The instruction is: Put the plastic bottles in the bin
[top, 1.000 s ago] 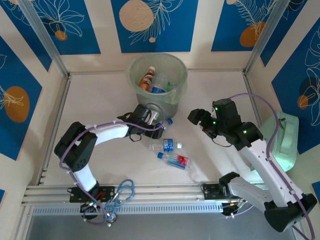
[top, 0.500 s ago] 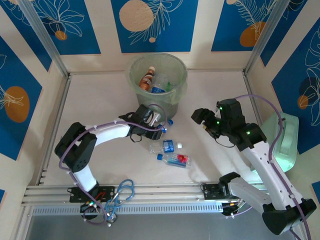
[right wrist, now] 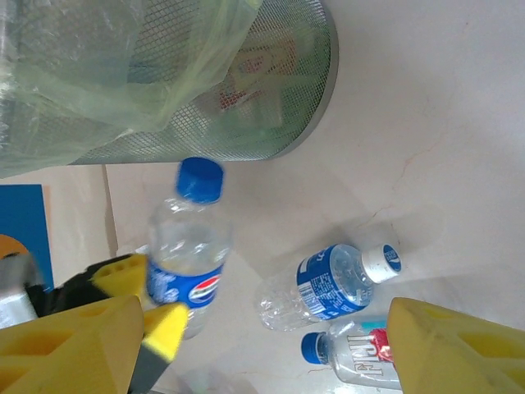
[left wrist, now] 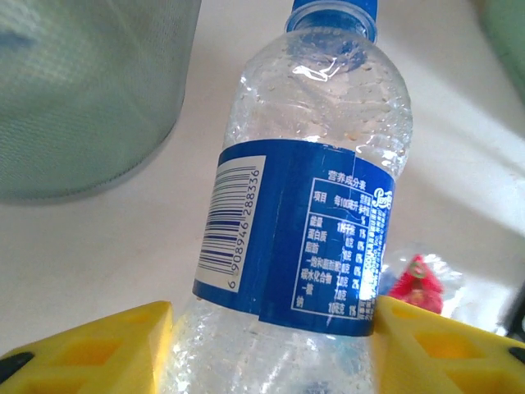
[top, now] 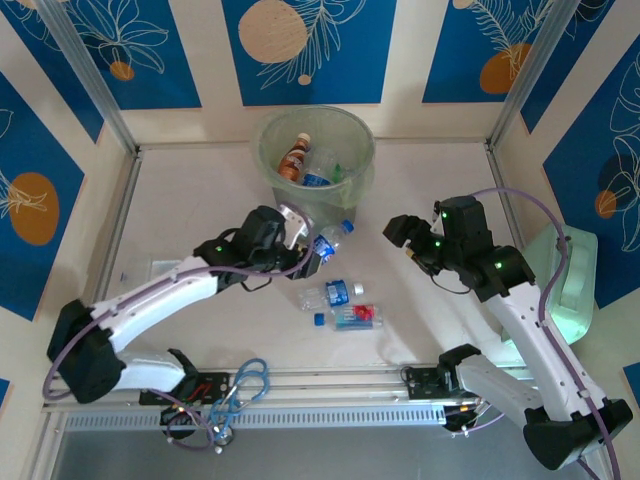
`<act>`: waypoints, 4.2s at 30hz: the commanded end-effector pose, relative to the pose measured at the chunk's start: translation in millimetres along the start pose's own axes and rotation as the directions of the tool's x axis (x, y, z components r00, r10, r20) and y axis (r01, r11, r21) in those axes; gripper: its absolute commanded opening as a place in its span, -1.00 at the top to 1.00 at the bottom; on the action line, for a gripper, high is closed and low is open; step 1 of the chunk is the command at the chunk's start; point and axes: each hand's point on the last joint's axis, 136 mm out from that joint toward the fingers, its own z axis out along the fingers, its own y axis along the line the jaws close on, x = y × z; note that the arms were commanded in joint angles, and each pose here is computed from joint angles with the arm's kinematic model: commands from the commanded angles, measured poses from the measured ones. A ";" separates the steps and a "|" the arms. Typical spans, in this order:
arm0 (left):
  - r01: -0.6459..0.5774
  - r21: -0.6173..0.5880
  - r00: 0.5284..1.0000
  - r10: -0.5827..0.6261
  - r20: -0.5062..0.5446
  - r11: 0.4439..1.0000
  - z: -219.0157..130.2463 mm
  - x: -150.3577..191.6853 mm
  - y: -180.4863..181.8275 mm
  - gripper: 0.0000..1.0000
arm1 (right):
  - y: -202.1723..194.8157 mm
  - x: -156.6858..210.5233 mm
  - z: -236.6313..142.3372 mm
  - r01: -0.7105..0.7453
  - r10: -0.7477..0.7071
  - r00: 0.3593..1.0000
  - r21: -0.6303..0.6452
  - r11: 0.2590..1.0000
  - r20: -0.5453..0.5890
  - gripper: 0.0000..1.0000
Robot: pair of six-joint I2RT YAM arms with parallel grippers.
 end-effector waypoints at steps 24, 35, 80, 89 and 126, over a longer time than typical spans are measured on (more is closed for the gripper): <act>0.219 -0.261 0.943 -0.135 0.305 0.940 -141.6 -161.2 12.9 -0.04 | 17.7 20.7 5.7 0.082 -0.083 0.996 0.033 0.996 0.012 -0.49; 0.294 -0.343 0.937 -0.197 0.289 0.892 -71.9 -229.6 87.8 -0.19 | 15.4 20.8 -1.3 0.088 -0.088 0.996 0.041 0.995 0.018 -0.49; 0.427 -0.016 0.900 -0.423 0.111 0.904 -80.0 16.2 48.0 -0.61 | -97.6 166.4 72.5 -0.335 0.503 0.856 0.609 0.719 -0.123 -0.77; 0.397 0.006 0.911 -0.395 0.119 0.918 -86.0 17.3 42.8 -0.62 | -104.2 166.9 94.2 -0.414 0.561 0.826 0.620 0.667 -0.052 -0.86; 0.390 0.008 0.913 -0.387 0.127 0.921 -86.5 17.3 42.7 -0.61 | -109.4 110.5 95.4 -0.242 0.307 0.951 0.582 0.776 -0.014 -0.10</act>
